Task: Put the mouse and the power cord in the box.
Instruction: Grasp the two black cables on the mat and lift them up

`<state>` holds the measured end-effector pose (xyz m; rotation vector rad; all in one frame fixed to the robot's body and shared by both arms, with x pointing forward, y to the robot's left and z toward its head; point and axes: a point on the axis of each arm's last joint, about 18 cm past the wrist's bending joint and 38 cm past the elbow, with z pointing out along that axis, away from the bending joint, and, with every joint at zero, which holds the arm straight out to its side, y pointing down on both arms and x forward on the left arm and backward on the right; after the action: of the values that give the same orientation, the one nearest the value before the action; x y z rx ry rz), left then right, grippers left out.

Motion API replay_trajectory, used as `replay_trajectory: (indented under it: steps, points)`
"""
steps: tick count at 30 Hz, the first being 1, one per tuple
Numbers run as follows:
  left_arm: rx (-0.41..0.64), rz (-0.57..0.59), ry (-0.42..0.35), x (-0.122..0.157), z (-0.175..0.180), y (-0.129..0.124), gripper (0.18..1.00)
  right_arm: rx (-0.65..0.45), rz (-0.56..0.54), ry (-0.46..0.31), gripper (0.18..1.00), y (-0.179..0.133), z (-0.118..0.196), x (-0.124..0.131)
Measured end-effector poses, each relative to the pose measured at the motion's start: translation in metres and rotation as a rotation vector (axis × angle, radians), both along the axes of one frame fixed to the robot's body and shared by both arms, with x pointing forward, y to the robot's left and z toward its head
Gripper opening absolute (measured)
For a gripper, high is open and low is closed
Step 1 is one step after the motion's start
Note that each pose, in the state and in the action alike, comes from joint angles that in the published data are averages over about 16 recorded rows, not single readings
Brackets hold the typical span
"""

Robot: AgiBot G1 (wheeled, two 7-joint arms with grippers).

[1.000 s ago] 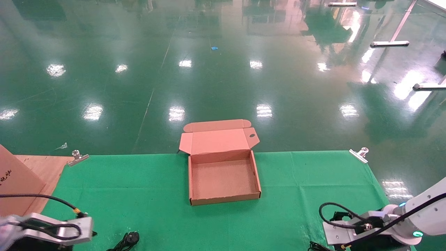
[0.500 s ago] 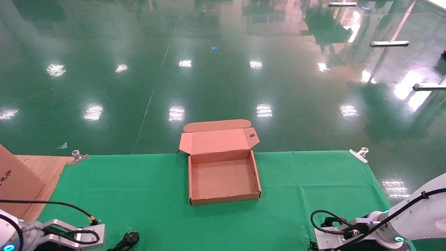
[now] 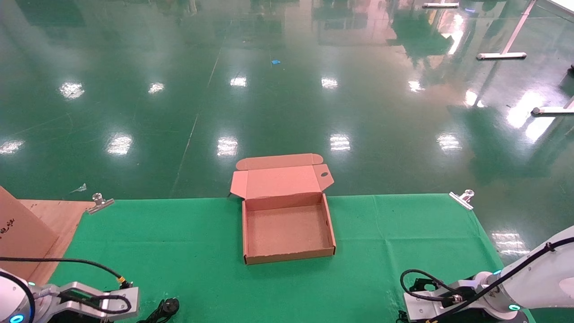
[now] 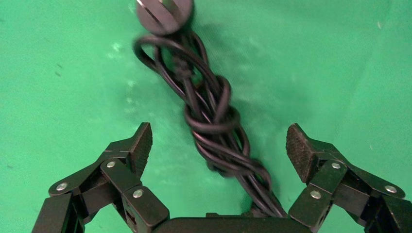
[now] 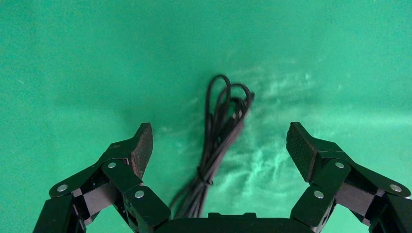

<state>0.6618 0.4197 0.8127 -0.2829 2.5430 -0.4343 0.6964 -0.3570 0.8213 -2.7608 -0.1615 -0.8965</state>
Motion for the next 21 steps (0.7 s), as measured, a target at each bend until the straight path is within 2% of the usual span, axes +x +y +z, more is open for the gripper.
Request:
replay_trajectory:
  steps: [8, 14, 21]
  points:
    - [0.002, -0.004, 0.007, -0.0027, -0.0007, 0.0033, 0.97, 0.007, 0.01, 0.007, 0.969, -0.0018, 0.0014, -0.0021]
    - [-0.004, -0.006, 0.009, -0.0041, -0.0005, 0.0042, 0.916, 0.008, 0.012, 0.007, 0.914, -0.0034, 0.0035, -0.0027]
    - [-0.012, -0.005, 0.011, -0.0052, -0.0005, 0.0047, 0.802, 0.005, 0.013, 0.008, 0.806, -0.0043, 0.0031, -0.0031]
